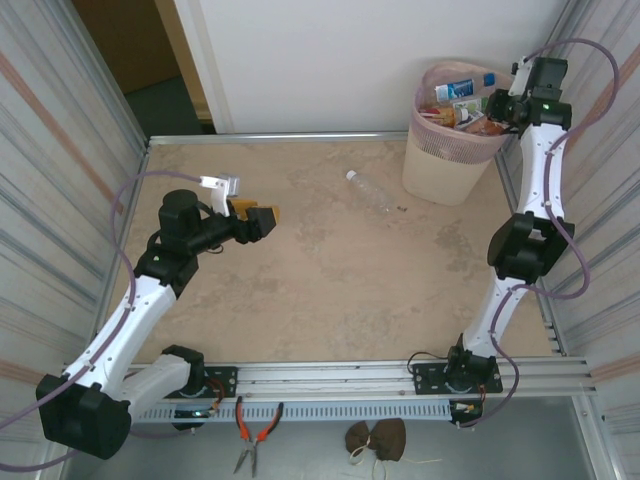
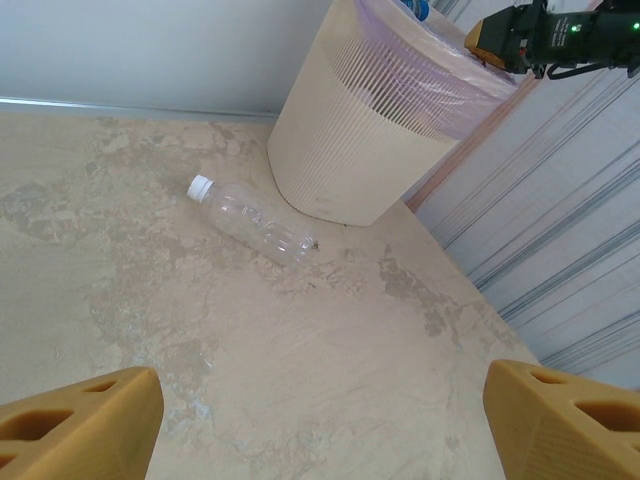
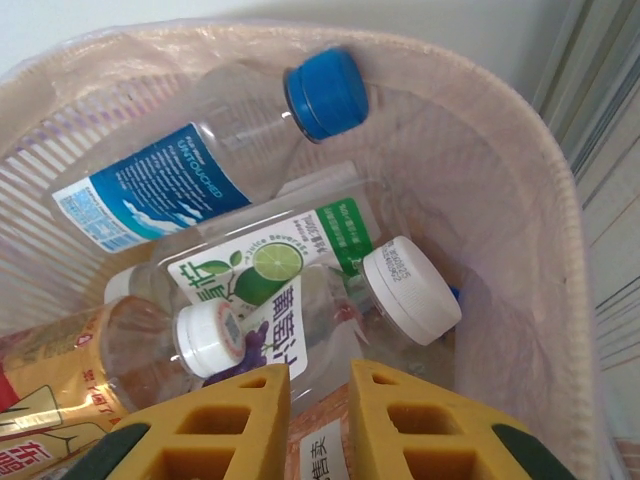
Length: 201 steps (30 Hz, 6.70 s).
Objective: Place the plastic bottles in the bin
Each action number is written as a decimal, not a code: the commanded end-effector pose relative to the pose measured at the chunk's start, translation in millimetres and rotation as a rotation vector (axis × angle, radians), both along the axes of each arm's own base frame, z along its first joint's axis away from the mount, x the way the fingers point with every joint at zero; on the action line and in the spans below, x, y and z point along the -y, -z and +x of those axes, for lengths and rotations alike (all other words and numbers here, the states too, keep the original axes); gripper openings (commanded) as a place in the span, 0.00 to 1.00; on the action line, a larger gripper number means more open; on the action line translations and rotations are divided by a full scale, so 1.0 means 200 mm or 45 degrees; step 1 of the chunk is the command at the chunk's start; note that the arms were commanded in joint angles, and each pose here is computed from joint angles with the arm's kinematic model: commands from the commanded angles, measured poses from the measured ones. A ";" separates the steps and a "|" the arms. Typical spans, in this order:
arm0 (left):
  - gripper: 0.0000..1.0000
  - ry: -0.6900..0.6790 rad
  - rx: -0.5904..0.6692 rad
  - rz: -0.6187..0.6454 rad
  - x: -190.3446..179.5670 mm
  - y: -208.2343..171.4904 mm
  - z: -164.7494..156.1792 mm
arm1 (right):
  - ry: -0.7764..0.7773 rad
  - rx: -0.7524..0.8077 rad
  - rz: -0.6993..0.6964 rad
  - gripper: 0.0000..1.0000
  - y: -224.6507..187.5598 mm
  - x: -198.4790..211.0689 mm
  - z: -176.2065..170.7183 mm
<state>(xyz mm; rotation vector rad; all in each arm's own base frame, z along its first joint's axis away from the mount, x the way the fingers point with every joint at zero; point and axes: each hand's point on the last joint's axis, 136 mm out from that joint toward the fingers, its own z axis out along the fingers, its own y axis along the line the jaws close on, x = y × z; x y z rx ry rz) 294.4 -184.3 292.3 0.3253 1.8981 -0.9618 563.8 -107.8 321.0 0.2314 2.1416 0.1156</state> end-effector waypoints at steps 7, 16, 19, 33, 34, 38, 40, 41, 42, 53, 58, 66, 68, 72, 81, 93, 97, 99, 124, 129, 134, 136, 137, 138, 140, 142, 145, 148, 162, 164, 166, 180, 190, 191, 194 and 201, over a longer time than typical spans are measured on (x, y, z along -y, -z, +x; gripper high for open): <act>0.83 0.044 0.051 -0.039 0.02 -0.09 0.01 | -0.007 0.066 0.035 0.20 -0.21 -0.08 -0.16; 0.83 0.062 0.009 -0.027 0.05 -0.04 0.04 | -0.241 0.130 -0.055 0.24 -0.32 -0.45 -0.37; 0.84 0.095 0.015 -0.012 0.06 -0.04 0.04 | -0.382 0.149 -0.094 0.25 -0.30 -0.64 -0.43; 0.84 0.108 0.036 0.066 0.05 -0.07 0.02 | -0.907 -0.055 -0.422 0.35 0.27 -1.43 -0.43; 0.84 0.106 0.034 0.067 0.05 -0.07 0.02 | -0.933 -0.074 -0.457 0.36 0.33 -1.46 -0.41; 0.84 0.097 0.036 0.064 0.04 -0.08 0.01 | -0.969 -0.173 -0.598 0.44 0.55 -1.56 -0.31; 0.84 0.095 0.032 0.064 0.03 -0.07 0.00 | -0.968 -0.205 -0.643 0.46 0.63 -1.60 -0.25; 0.84 0.089 0.029 0.064 0.03 -0.07 0.00 | -0.962 -0.230 -0.656 0.48 0.67 -1.60 -0.22; 0.84 0.089 0.028 0.062 0.03 -0.07 0.00 | -0.960 -0.255 -0.666 0.52 0.72 -1.60 -0.20; 0.84 0.067 0.004 0.059 0.02 -0.04 0.00 | -0.982 -0.447 -0.744 0.72 1.07 -1.58 -0.06; 0.84 0.067 -0.002 0.057 0.02 -0.04 0.00 | -0.998 -0.520 -0.711 0.75 1.19 -1.57 -0.06; 0.84 0.062 -0.005 0.059 0.02 -0.03 0.01 | -1.014 -0.638 -0.663 0.74 1.37 -1.54 -0.09; 0.84 0.061 -0.006 0.058 0.02 -0.03 0.00 | -1.016 -0.658 -0.652 0.73 1.39 -1.54 -0.10; 0.84 0.061 -0.005 0.058 0.02 -0.03 0.00 | -1.006 -0.673 -0.636 0.65 1.39 -1.54 -0.12; 0.84 0.057 0.002 0.054 0.01 -0.05 0.00 | -0.994 -0.617 -0.573 0.54 1.22 -1.59 -0.15; 0.84 0.063 0.012 0.040 0.02 -0.06 -0.02 | -1.046 -0.352 -0.306 0.50 0.63 -1.75 -0.26; 0.84 0.070 0.016 0.037 0.02 -0.06 -0.02 | -1.064 -0.203 -0.208 0.50 0.35 -1.79 -0.30; 0.84 0.068 0.020 0.037 0.02 -0.06 -0.03 | -1.067 -0.124 -0.162 0.50 0.21 -1.80 -0.33; 0.84 0.065 0.017 0.012 0.02 -0.02 -0.04 | 0.244 0.535 0.739 0.41 -0.67 -0.57 -0.07; 0.84 0.063 0.006 0.016 0.02 0.00 -0.03 | 0.595 0.506 0.839 0.44 -0.54 -0.40 -0.01; 0.84 0.063 -0.002 0.018 0.02 0.01 -0.02 | 0.869 0.475 0.835 0.45 -0.42 -0.32 0.00; 0.84 0.058 -0.003 0.017 0.02 0.02 -0.02 | 0.942 0.476 0.803 0.45 -0.38 -0.30 0.01; 0.84 0.058 -0.004 0.018 0.02 0.02 -0.02 | 0.961 0.469 0.794 0.46 -0.36 -0.30 0.02; 0.84 0.057 -0.008 0.018 0.02 0.02 -0.02 | 0.989 0.460 0.783 0.46 -0.33 -0.29 0.02; 0.84 0.058 -0.008 0.019 0.02 0.03 -0.02 | 1.032 0.447 0.799 0.47 -0.29 -0.30 0.04; 0.84 0.056 -0.012 0.018 0.02 0.03 -0.02 | 1.053 0.433 0.817 0.48 -0.24 -0.30 0.06; 0.84 0.057 -0.013 0.020 0.02 0.03 -0.02 | 1.100 0.429 0.799 0.53 -0.19 -0.30 0.07; 0.84 0.053 -0.011 0.022 0.01 0.03 -0.03 | 1.127 0.427 0.782 0.58 -0.17 -0.30 0.06; 0.84 0.047 -0.003 0.021 0.01 0.03 -0.02 | 1.030 0.536 0.616 0.84 -0.53 -0.29 -0.14; 0.84 0.052 -0.001 0.016 0.01 0.02 -0.02 | 0.979 0.544 0.587 0.83 -0.58 -0.30 -0.16; 0.84 0.053 -0.002 0.012 0.02 0.02 -0.01 | 0.903 0.543 0.547 0.82 -0.62 -0.31 -0.15; 0.84 0.060 -0.012 0.007 0.02 0.03 0.00 | 0.349 0.418 0.626 0.68 -0.57 -0.48 0.07; 0.84 0.052 -0.023 0.017 0.02 0.06 0.00 | 0.239 0.213 0.871 0.64 -0.16 -0.50 0.24; 0.84 0.053 -0.020 0.017 0.02 0.05 0.00 | 0.241 0.197 0.870 0.64 -0.14 -0.50 0.24; 0.84 0.050 -0.020 0.024 0.01 0.05 -0.01 | 0.256 0.184 0.864 0.62 -0.12 -0.48 0.23; 0.84 0.037 -0.008 0.050 0.00 0.05 -0.01 | 0.233 0.313 0.776 0.64 -0.37 -0.43 0.12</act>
